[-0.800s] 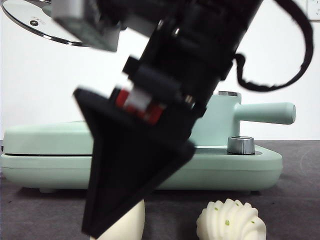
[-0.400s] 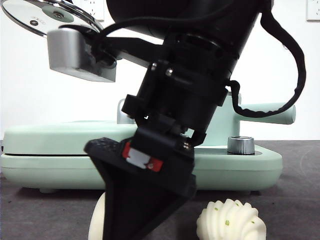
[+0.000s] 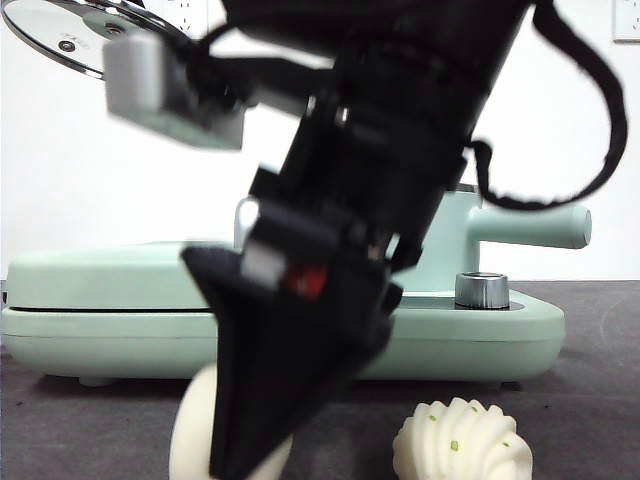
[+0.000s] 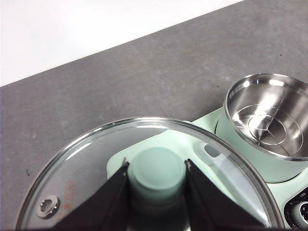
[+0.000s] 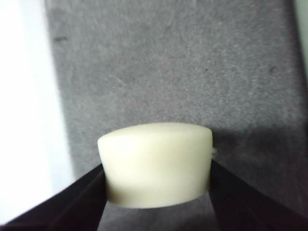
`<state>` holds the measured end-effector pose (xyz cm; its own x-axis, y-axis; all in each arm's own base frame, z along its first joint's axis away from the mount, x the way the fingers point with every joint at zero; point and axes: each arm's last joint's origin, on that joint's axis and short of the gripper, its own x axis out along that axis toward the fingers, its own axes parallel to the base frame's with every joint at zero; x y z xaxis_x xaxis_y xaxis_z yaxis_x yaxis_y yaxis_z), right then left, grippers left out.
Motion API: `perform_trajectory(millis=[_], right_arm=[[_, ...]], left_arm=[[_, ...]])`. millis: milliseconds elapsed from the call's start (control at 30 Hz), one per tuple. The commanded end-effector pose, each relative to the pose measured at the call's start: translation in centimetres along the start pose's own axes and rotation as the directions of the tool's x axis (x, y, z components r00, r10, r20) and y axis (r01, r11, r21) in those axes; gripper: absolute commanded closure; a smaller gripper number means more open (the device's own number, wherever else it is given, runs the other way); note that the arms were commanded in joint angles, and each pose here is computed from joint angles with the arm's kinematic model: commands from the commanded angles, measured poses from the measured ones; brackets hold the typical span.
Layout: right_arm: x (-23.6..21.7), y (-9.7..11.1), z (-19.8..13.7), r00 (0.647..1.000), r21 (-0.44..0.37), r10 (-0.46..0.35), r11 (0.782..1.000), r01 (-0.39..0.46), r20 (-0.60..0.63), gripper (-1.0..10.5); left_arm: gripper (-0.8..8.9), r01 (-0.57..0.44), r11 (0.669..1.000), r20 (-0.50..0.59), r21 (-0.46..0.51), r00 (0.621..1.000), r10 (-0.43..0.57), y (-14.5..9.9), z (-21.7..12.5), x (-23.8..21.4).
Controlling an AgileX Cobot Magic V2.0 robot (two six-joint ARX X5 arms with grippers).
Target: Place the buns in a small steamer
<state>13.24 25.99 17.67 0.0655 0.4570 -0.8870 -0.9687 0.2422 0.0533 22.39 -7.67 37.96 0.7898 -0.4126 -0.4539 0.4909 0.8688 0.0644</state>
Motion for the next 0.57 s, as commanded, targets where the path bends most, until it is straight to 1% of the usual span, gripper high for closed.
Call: perform_trajectory(millis=[33,133,200,333,433,500,567], right_arm=[[-1.8,0.4,1.0,0.999,0.072,-0.004,0.997,0.0,0.046,6.5],[-4.3,0.6,1.4,0.998,0.14,-0.021,0.99,0.011,0.064,6.5],[-6.3,0.6,1.6,0.996,0.2,-0.05,0.979,0.035,0.07,6.5],[-10.8,0.2,2.1,0.987,0.289,-0.153,0.948,0.134,0.043,6.5],[-14.2,-0.6,2.5,0.971,0.346,-0.237,0.91,0.227,-0.013,6.5],[-16.5,-1.6,2.6,0.958,0.4,-0.28,0.873,0.278,-0.053,6.5],[-18.2,-2.7,2.7,0.952,0.446,-0.299,0.845,0.296,-0.066,6.5]], left_arm=[[7.98,-0.007,1.0,0.046,0.023,0.999,0.006,0.0,0.7,-0.4],[7.98,-0.007,1.0,0.046,0.025,0.999,0.006,0.0,0.7,-0.4],[7.98,-0.007,1.0,0.046,0.025,0.999,0.006,0.0,0.7,-0.4],[7.98,-0.008,1.0,0.045,0.025,0.999,0.006,0.0,0.7,-0.4],[7.98,-0.007,1.0,0.045,0.025,0.999,0.006,0.0,0.7,-0.4],[7.98,-0.008,1.0,0.045,0.025,0.999,0.006,0.0,0.7,-0.4],[7.98,-0.007,1.0,0.045,0.025,0.999,0.006,0.0,0.7,-0.4]])
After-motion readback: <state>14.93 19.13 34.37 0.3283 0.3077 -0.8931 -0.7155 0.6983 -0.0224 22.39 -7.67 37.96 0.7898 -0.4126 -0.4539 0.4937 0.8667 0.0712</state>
